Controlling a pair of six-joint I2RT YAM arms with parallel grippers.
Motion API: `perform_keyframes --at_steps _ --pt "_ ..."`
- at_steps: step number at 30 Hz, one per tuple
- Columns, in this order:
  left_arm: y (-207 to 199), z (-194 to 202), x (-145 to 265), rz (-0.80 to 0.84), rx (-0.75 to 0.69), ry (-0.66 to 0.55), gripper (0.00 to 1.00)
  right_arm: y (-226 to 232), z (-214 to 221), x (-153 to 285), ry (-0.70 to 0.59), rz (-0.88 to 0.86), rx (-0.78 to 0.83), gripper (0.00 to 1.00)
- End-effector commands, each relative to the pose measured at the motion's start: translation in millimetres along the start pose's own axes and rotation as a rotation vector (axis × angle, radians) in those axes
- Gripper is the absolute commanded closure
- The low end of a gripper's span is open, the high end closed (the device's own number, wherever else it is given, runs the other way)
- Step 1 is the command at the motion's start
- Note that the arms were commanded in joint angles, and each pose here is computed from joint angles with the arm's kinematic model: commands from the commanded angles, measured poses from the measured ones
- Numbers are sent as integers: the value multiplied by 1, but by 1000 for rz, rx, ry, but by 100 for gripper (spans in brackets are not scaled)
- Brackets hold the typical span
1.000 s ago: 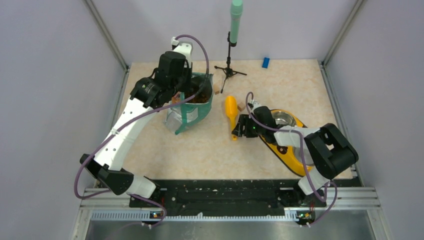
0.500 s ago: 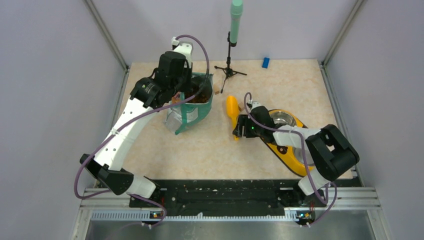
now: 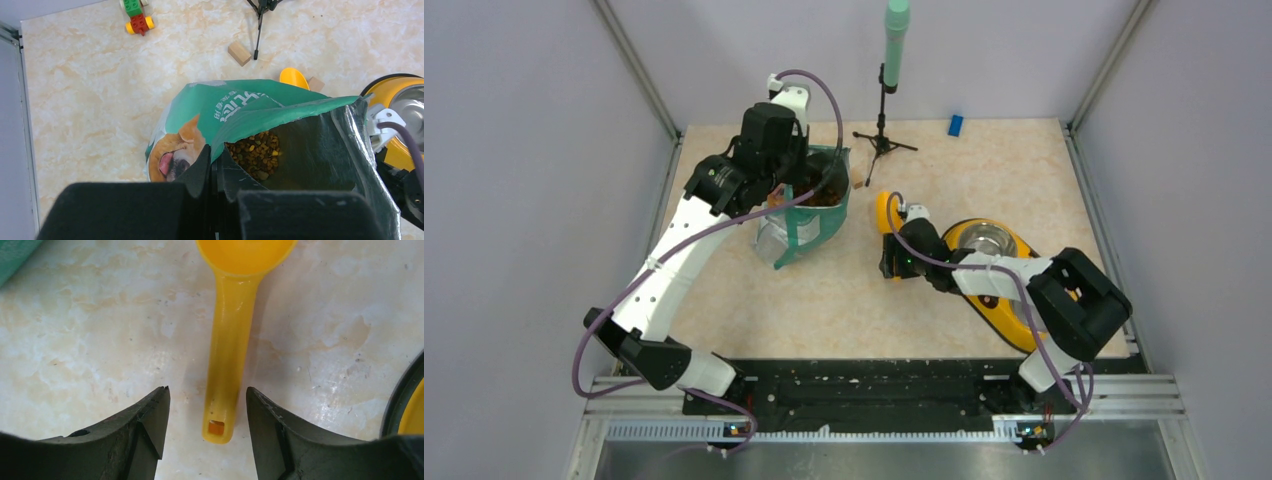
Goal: Serve the pet food
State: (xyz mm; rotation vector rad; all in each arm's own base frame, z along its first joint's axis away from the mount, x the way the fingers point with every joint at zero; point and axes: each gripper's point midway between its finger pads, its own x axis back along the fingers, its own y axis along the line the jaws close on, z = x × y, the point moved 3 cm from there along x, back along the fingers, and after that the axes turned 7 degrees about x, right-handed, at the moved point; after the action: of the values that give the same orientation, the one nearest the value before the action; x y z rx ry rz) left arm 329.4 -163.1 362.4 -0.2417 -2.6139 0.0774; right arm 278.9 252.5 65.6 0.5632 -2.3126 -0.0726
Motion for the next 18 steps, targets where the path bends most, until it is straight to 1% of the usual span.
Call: perform_keyframes --at_steps 1,4,7,8,10,11,13,18 --pt "1 -17 9 8 14 -69 100 -8 -2 -8 -21 105 17 43" --pt "3 -16 10 5 12 -69 100 -7 2 -14 -16 97 24 54" --pt "2 -16 10 6 12 -69 100 -6 1 -18 -22 91 51 71" --pt "3 -16 10 6 11 -70 100 -4 -1 -19 -29 73 83 76" --pt "3 -16 11 3 9 -70 100 -3 -4 -23 -34 50 175 88" --pt "3 -16 11 5 8 -72 100 -6 -5 -26 -34 59 212 98" --pt "3 -15 11 2 6 -68 100 -13 -6 -32 -26 81 296 100" --pt "6 -17 15 -1 4 -79 100 -32 -15 -47 -8 129 369 100"
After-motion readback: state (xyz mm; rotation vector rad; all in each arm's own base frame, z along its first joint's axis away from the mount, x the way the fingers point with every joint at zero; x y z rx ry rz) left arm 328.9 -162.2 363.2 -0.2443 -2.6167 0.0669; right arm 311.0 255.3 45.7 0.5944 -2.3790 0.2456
